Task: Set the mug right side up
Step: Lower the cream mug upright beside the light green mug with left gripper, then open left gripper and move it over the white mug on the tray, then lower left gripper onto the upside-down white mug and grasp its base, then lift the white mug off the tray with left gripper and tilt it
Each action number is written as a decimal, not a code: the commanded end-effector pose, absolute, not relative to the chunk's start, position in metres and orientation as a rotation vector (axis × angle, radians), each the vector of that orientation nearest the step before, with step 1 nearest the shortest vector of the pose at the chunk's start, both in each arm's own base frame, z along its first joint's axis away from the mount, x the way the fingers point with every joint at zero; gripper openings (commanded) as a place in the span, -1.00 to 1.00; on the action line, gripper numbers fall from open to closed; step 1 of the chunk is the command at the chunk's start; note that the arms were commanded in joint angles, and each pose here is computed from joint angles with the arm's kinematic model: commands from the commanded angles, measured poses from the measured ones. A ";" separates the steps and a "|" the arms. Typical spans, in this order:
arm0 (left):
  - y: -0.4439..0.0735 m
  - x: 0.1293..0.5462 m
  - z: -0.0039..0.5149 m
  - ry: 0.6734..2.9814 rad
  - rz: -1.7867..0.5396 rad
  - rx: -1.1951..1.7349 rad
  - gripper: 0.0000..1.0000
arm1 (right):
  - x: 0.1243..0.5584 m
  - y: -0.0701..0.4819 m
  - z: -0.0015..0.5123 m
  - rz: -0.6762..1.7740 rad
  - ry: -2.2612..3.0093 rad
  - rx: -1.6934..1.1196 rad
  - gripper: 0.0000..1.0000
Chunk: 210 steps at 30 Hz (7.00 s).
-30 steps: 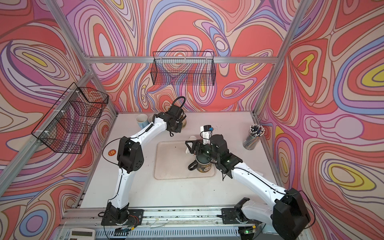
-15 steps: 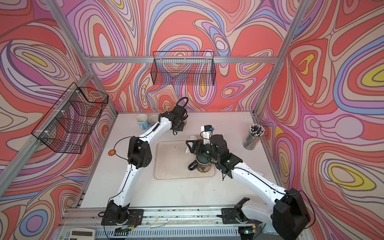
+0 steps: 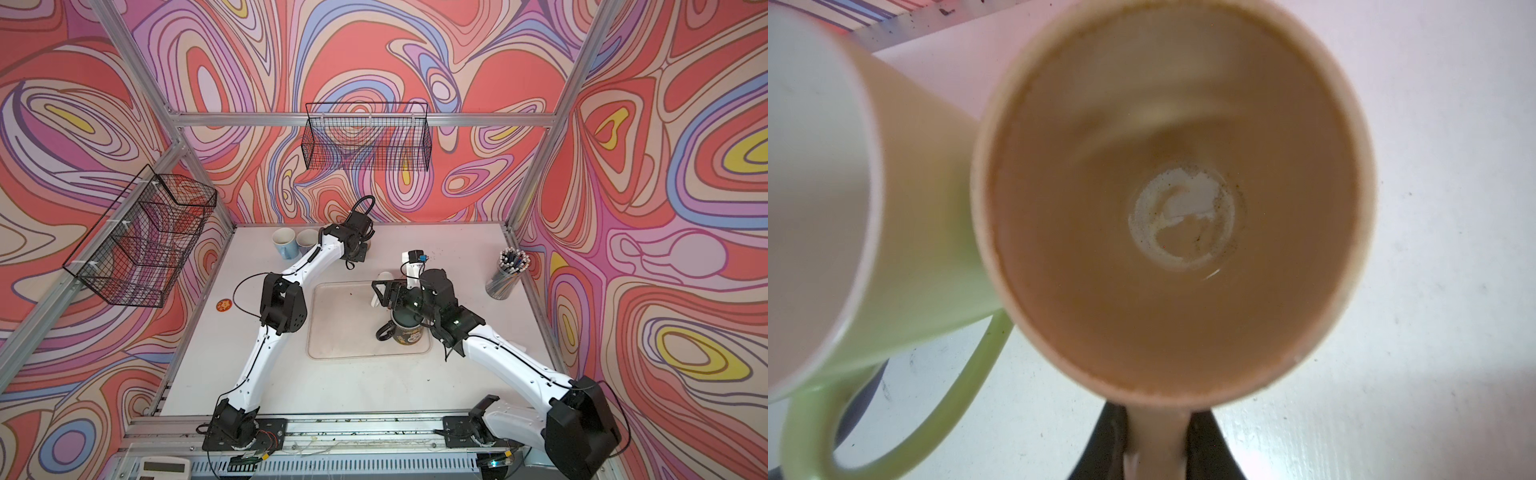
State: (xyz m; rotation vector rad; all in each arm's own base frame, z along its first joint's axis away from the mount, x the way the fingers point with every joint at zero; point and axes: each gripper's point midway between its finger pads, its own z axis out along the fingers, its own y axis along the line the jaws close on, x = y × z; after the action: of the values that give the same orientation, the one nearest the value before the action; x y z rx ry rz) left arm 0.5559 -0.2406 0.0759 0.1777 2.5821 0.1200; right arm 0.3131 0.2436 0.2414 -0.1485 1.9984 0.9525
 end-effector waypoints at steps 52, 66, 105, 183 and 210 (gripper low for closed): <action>-0.271 0.483 0.231 2.377 -0.261 0.372 0.12 | 0.311 0.233 0.266 0.876 2.034 -0.157 0.70; -0.279 0.362 0.206 2.367 -0.205 0.597 0.15 | 0.284 0.201 0.297 0.808 2.048 -0.095 0.71; -0.344 0.378 0.105 2.449 -0.255 0.707 0.12 | 0.300 0.164 0.236 0.527 2.288 0.078 0.71; -0.308 0.352 0.220 2.340 -0.503 0.528 -1.00 | 0.293 0.182 0.275 0.673 2.180 -0.049 0.72; -0.252 0.320 0.376 1.846 -1.202 0.271 -1.00 | 0.271 0.279 0.320 1.371 1.861 -0.445 0.60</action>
State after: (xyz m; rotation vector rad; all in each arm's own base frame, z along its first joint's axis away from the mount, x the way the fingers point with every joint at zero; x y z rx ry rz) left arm 0.3275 -0.2484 0.3197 0.2083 2.0621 -1.1050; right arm 0.2740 0.2693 0.3152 -0.4029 1.9031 1.2808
